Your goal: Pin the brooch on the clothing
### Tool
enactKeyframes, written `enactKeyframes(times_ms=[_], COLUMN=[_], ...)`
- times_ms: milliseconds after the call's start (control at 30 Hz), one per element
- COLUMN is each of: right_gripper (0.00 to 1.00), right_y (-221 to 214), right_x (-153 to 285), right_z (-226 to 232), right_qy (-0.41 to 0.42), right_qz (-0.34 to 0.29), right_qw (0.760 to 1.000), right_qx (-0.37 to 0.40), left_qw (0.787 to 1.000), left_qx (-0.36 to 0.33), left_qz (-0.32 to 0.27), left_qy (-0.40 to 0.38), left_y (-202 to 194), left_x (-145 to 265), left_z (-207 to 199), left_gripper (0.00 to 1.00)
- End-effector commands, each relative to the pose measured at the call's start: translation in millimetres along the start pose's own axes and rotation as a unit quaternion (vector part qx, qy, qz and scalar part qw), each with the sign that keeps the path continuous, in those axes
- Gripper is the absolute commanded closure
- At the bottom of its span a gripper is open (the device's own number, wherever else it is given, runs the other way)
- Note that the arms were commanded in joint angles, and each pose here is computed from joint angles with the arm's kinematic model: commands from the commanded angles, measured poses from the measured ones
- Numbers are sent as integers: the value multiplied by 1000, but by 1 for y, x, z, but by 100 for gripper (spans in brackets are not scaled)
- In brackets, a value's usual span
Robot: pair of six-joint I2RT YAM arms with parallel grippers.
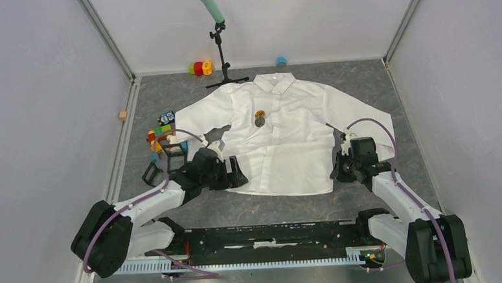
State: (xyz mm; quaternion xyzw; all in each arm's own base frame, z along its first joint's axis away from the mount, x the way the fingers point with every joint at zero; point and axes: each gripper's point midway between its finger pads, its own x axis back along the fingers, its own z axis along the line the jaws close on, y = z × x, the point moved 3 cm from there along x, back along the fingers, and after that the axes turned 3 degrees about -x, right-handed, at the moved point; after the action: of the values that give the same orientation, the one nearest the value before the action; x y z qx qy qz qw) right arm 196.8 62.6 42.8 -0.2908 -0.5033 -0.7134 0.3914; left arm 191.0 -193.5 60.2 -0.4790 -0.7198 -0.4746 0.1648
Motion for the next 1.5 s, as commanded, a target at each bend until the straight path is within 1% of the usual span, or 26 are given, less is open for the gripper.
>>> enactKeyframes(times_ms=[0, 167, 233, 333, 400, 467, 533, 600, 633, 733, 833, 1000, 1167, 1300, 1333, 1367, 1400, 1467], right_gripper=[93, 95, 95, 95, 95, 95, 94, 94, 94, 93, 92, 89, 88, 87, 85, 82, 72, 51], right_y=[-10, -28, -35, -42, -47, -51, -56, -61, -61, -58, -60, -59, -58, -55, -52, -48, -41, -25], right_x=[18, 36, 44, 53, 57, 60, 60, 60, 61, 65, 69, 77, 84, 85, 86, 87, 88, 89], right_z=[7, 10, 11, 6, 2, -4, -11, -15, -13, -14, -16, -15, -15, -14, -13, -12, -10, -7], right_qy=[12, 18, 17, 0, -11, -28, -47, -54, -49, -57, -63, -71, -77, -77, -76, -74, -74, -71], right_qz=[18, 68, 86, 100, 111, 117, 119, 127, 126, 121, 122, 125, 127, 123, 117, 110, 99, 69], right_qw=[1000, 997, 996, 995, 994, 993, 992, 990, 991, 991, 990, 990, 989, 989, 990, 991, 992, 995], right_qx=[-12, -11, -10, -4, 2, 9, 14, 16, 15, 17, 15, 13, 10, 14, 14, 16, 18, 23], left_qw=[997, 990, 990, 996, 998, 999, 999, 998, 998, 999, 1000, 998, 997, 996, 996, 996, 996, 998], left_qx=[39, 68, 64, 24, 1, -9, -15, -14, -12, -10, -4, 18, 40, 56, 59, 58, 55, 41], left_qz=[72, 114, 111, 68, 46, 26, -9, -41, -46, -27, 6, 54, 68, 72, 71, 67, 61, 44], left_qy=[13, -44, -61, -57, -53, -46, -48, -39, -39, -39, -21, 0, 12, -10, -15, -21, -26, -35], left_y=[-34, -46, -41, -11, 9, 29, 49, 62, 62, 49, 26, -18, -49, -54, -53, -49, -44, -30], left_x=[24, 49, 60, 73, 70, 60, 43, 23, 14, -3, -5, 16, 37, 48, 51, 55, 58, 64], left_z=[5, -16, -26, -37, -44, -48, -53, -49, -47, -39, -24, -5, 5, -1, -4, -8, -12, -21], left_gripper=[7, 7, 6, 3, 2, 1, 1, 1, 1, 1, 1, 1, 1, 0, 0, 0, 0, 0])
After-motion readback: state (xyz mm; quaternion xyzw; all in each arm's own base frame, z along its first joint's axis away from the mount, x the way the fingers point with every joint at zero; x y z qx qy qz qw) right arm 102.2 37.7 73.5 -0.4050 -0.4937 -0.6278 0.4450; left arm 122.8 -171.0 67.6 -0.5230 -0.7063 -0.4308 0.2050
